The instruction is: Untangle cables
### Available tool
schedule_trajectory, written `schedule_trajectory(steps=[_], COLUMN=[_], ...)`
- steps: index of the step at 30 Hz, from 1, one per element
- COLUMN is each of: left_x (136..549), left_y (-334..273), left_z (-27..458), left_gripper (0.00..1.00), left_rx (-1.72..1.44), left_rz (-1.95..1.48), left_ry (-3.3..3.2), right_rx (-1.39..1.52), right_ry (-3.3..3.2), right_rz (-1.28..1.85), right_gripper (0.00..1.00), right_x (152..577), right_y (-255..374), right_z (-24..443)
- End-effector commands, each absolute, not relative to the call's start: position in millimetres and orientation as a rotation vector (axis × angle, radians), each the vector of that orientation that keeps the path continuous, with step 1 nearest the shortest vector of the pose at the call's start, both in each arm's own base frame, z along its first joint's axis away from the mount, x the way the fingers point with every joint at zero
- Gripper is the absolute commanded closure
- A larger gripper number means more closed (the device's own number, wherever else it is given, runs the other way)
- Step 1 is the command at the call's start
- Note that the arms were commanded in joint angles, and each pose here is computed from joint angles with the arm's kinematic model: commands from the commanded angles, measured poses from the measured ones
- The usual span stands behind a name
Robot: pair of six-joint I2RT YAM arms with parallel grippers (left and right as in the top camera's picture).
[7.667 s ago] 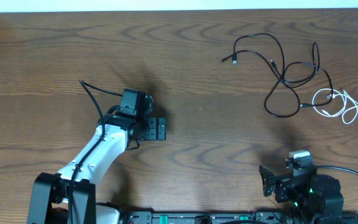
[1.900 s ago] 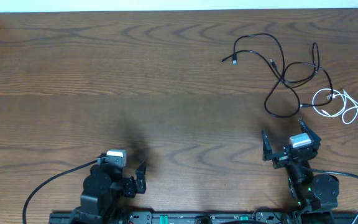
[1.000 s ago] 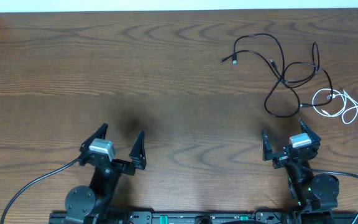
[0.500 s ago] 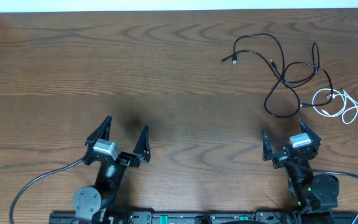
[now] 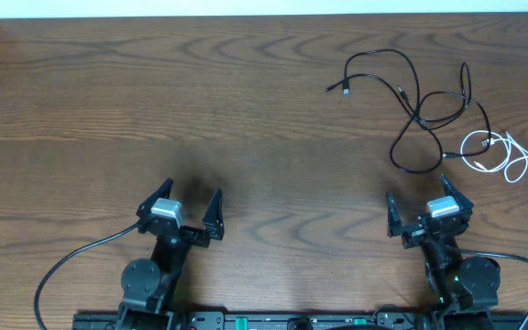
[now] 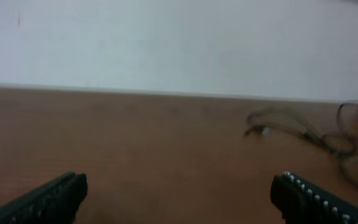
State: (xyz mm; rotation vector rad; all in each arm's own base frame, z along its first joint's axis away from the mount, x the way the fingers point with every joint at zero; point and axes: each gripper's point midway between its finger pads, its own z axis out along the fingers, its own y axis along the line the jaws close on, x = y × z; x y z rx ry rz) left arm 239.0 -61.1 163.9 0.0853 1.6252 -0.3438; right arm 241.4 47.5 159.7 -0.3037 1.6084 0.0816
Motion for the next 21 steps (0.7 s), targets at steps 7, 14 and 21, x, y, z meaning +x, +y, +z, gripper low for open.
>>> schedule_trajectory(steps=[7, 14, 21], left_x=[240.6, 241.1, 241.1], left_y=[-41.2, -38.4, -38.3], left_z=[140.3, 140.3, 140.3], left_gripper=[0.00, 0.00, 0.00], left_rx=[0.024, 0.014, 0.014], left_rz=[-0.273, -0.265, -0.265], left_ry=[1.718, 1.717, 1.717], right_rx=[-0.308, -0.308, -0.308], right_ry=[1.609, 1.609, 1.609], right_rz=[0.068, 0.068, 0.068], right_gripper=[0.01, 0.01, 0.01], right_x=[241.7, 241.7, 241.7], right_y=[46.1, 46.1, 46.1], right_z=[158.5, 158.5, 158.5])
